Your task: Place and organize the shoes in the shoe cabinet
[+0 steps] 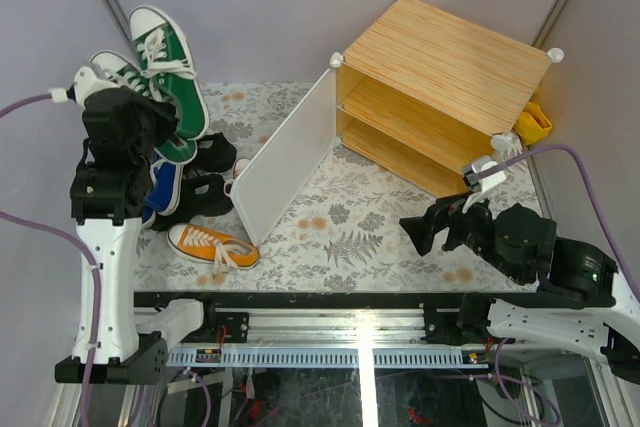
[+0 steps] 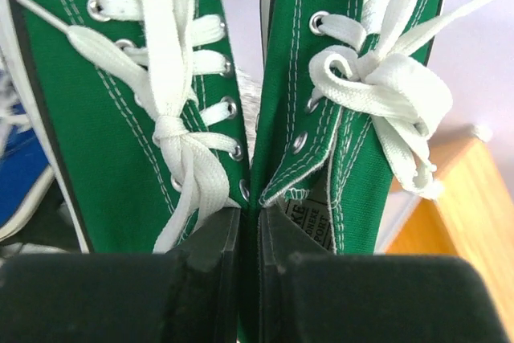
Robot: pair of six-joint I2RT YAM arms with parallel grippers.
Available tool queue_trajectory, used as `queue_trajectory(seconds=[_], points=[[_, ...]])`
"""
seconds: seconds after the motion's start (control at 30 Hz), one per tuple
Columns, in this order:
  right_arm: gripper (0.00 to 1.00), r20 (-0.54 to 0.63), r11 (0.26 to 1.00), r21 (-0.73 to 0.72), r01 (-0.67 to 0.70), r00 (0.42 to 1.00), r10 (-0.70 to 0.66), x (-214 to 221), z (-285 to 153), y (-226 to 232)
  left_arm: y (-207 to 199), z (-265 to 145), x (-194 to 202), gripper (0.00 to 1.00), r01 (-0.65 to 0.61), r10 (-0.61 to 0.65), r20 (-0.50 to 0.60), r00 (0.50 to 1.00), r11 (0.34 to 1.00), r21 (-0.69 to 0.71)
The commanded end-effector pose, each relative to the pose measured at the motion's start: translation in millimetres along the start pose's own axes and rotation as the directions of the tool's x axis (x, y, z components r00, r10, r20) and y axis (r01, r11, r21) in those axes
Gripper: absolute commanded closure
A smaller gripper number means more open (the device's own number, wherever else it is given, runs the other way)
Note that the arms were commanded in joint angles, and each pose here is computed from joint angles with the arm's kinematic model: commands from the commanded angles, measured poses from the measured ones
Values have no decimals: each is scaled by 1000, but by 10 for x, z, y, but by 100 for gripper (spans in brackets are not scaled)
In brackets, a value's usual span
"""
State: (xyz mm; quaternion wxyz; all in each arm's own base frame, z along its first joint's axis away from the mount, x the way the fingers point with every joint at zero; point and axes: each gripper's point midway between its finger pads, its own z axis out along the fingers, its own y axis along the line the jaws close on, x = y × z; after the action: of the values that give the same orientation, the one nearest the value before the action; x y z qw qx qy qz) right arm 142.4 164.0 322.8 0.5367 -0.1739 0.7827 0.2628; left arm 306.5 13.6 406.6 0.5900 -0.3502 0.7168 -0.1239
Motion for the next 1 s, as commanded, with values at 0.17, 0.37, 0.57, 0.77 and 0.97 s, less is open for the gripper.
queue_trajectory(seconds=[0.17, 0.37, 0.57, 0.77, 0.97], points=[[1, 87, 977, 211, -15, 996, -4, -377, -220, -392, -1456, -736, -374, 100, -3, 45, -56, 997, 808, 590], [0, 143, 961, 273, -35, 990, -4, -555, -373, -543, -1862, -1003, 34, 100, -29, 154, -123, 980, 731, 682], [0, 169, 952, 300, -57, 986, 6, -627, -514, -647, -2205, -1305, 583, 100, -42, 262, -181, 948, 666, 745], [1, 175, 947, 313, -68, 984, 12, -625, -609, -721, -2340, -1610, 1212, 100, -63, 377, -227, 898, 621, 782], [0, 186, 945, 316, -80, 982, 21, -638, -689, -769, -2206, -1935, 2189, 100, -73, 506, -294, 811, 586, 807]])
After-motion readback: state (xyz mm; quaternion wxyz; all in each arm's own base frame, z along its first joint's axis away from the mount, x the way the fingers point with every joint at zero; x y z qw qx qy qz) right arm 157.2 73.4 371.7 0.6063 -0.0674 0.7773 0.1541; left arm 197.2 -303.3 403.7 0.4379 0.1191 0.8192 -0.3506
